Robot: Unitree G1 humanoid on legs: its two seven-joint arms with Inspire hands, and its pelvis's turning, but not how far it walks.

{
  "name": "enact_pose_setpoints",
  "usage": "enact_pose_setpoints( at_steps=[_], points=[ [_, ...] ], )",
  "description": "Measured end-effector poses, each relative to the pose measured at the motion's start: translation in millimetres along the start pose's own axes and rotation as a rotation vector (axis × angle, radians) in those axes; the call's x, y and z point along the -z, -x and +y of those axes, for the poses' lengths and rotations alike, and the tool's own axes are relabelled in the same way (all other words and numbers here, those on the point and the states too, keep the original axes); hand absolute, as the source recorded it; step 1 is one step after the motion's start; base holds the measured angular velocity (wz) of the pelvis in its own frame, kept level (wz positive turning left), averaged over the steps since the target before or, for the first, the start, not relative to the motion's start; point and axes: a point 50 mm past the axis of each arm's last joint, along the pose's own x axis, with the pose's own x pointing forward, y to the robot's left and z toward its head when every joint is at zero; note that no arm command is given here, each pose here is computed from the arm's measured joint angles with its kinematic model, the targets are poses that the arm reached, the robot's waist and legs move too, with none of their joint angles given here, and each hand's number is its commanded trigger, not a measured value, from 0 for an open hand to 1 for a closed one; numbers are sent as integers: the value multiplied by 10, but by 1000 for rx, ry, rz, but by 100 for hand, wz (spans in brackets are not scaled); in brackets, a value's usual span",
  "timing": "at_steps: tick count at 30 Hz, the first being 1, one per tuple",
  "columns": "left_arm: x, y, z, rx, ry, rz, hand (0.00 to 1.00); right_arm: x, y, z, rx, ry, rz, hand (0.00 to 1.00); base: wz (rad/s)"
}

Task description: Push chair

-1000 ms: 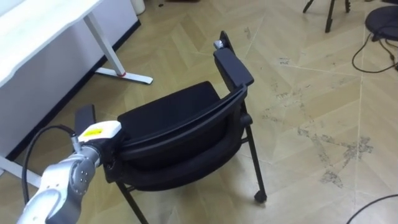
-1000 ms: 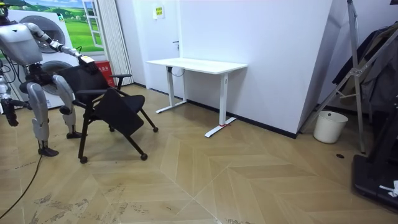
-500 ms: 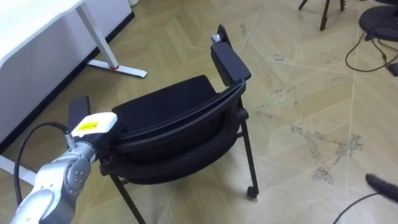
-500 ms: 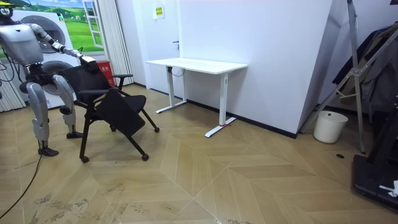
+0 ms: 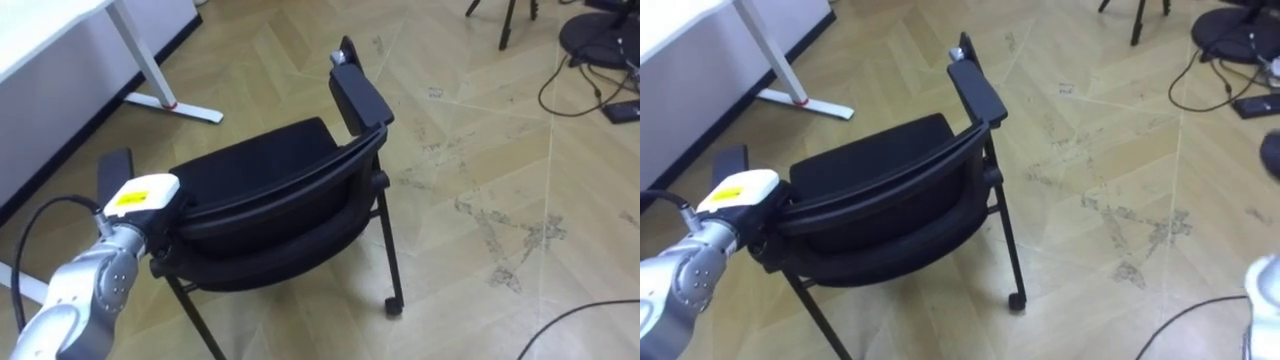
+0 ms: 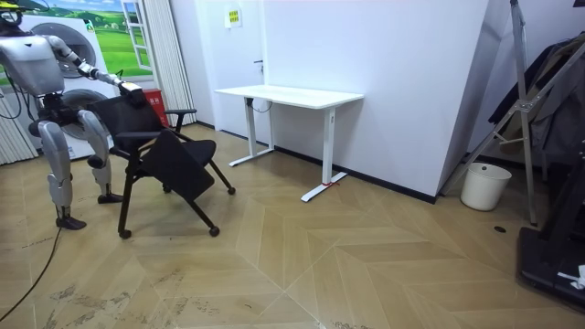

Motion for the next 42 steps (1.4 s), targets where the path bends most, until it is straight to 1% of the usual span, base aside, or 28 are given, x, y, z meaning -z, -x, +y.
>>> enact_pose_setpoints(
  at_steps=[3, 7, 9, 12, 15, 18, 21, 25, 27, 28, 30, 34, 39, 42],
  points=[
    [-13, -24, 87, -22, -20, -19, 100, -357, -132, 68, -46, 16, -174, 0, 0],
    [-79, -62, 106, -33, -47, -60, 100, -558, -155, 91, -89, 65, -298, 0, 0],
    [-96, -101, 122, -41, -53, -81, 100, -711, -179, 163, -144, 65, -363, 0, 0],
    [-112, -111, 133, -49, -61, -99, 100, -906, -92, 240, -223, 67, -457, 0, 1],
    [-146, -121, 169, -59, -66, -117, 100, -1020, -28, 289, -316, 112, -530, 0, 0],
    [-167, -131, 180, -59, -75, -130, 100, -1069, 29, 365, -410, 152, -571, 0, 0],
    [-199, -152, 176, -51, -89, -149, 100, -1128, 124, 466, -560, 205, -618, 0, 4],
    [-188, -151, 174, -48, -98, -156, 100, -1197, 193, 539, -692, 207, -641, 0, 0],
    [-179, -148, 179, -47, -105, -158, 100, -1261, 272, 590, -785, 191, -668, 0, 0],
    [-177, -148, 180, -46, -107, -159, 100, -1273, 288, 607, -808, 193, -675, 0, 0],
    [-192, -160, 201, -48, -119, -171, 100, -1281, 348, 655, -893, 212, -693, 0, 3],
    [-258, -201, 270, -58, -140, -195, 100, -1265, 413, 704, -996, 245, -695, 0, 1],
    [-340, -265, 322, -66, -161, -224, 100, -1257, 641, 835, -1204, 268, -722, 0, 4],
    [-358, -274, 324, -75, -162, -230, 100, -1247, 743, 883, -1296, 289, -732, 0, 6]
  ],
)
